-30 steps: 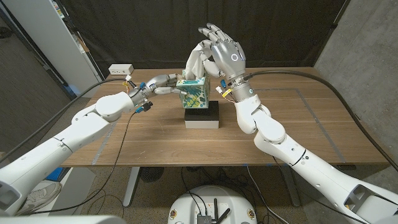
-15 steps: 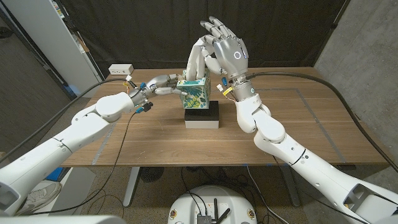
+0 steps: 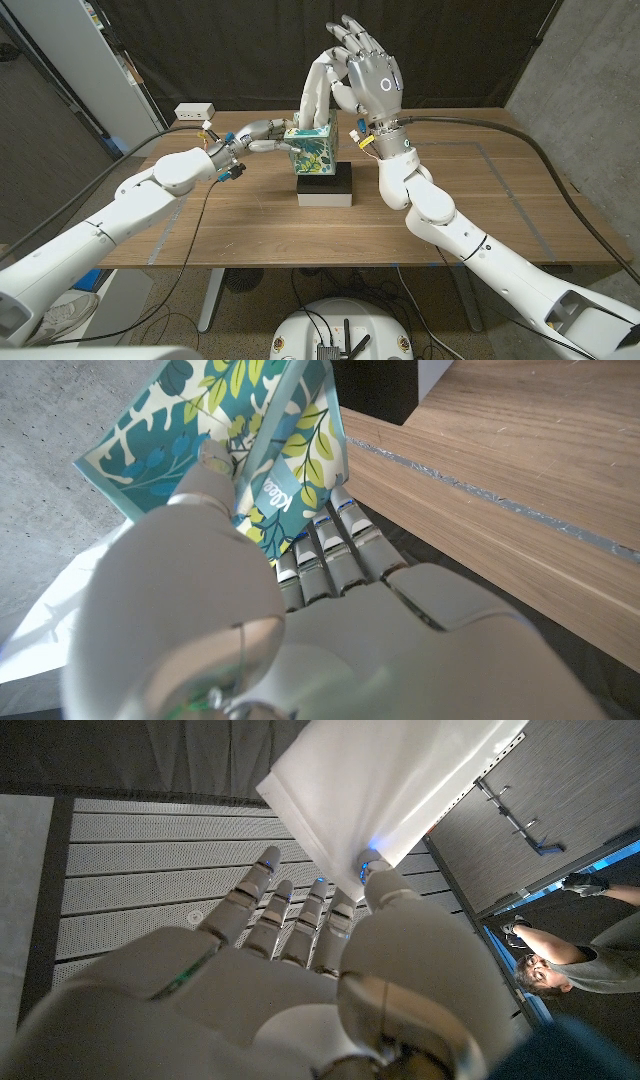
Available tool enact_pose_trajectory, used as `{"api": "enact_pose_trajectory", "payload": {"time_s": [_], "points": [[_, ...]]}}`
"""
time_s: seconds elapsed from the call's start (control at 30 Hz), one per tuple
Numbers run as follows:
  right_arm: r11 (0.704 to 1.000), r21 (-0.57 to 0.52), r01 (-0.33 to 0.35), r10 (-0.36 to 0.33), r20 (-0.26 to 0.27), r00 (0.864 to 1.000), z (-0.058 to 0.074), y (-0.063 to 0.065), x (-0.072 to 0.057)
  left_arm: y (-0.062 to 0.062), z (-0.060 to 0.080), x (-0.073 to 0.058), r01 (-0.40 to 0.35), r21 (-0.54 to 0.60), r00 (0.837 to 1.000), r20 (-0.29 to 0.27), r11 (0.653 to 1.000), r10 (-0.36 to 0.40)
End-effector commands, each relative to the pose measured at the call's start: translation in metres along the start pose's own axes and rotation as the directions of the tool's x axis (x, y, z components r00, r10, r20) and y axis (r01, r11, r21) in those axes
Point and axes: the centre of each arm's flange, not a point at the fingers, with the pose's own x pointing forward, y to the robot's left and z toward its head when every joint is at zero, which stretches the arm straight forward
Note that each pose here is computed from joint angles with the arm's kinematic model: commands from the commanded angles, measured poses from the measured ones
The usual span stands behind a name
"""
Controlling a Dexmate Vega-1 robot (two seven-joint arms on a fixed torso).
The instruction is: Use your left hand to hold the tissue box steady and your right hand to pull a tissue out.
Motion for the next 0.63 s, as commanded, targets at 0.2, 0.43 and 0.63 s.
{"api": "enact_pose_trajectory", "payload": {"time_s": [0.2,0.43,0.63], "points": [[0.994,0.021,0.103,-0.103,-0.016,0.995,-0.0040,0.0051,0.0071,0.0038,-0.0010,-0.0001,0.008,0.003,1.000,-0.008,1.000,-0.008],[0.988,0.021,0.155,-0.154,-0.039,0.987,-0.0071,0.0033,0.0052,0.0035,0.0020,-0.0013,0.011,0.008,1.000,-0.005,1.000,-0.011],[0.980,0.038,0.195,-0.192,-0.078,0.978,-0.0109,-0.0039,0.0021,0.0038,0.0065,-0.0012,0.016,0.017,1.000,-0.007,1.000,-0.016]]}}
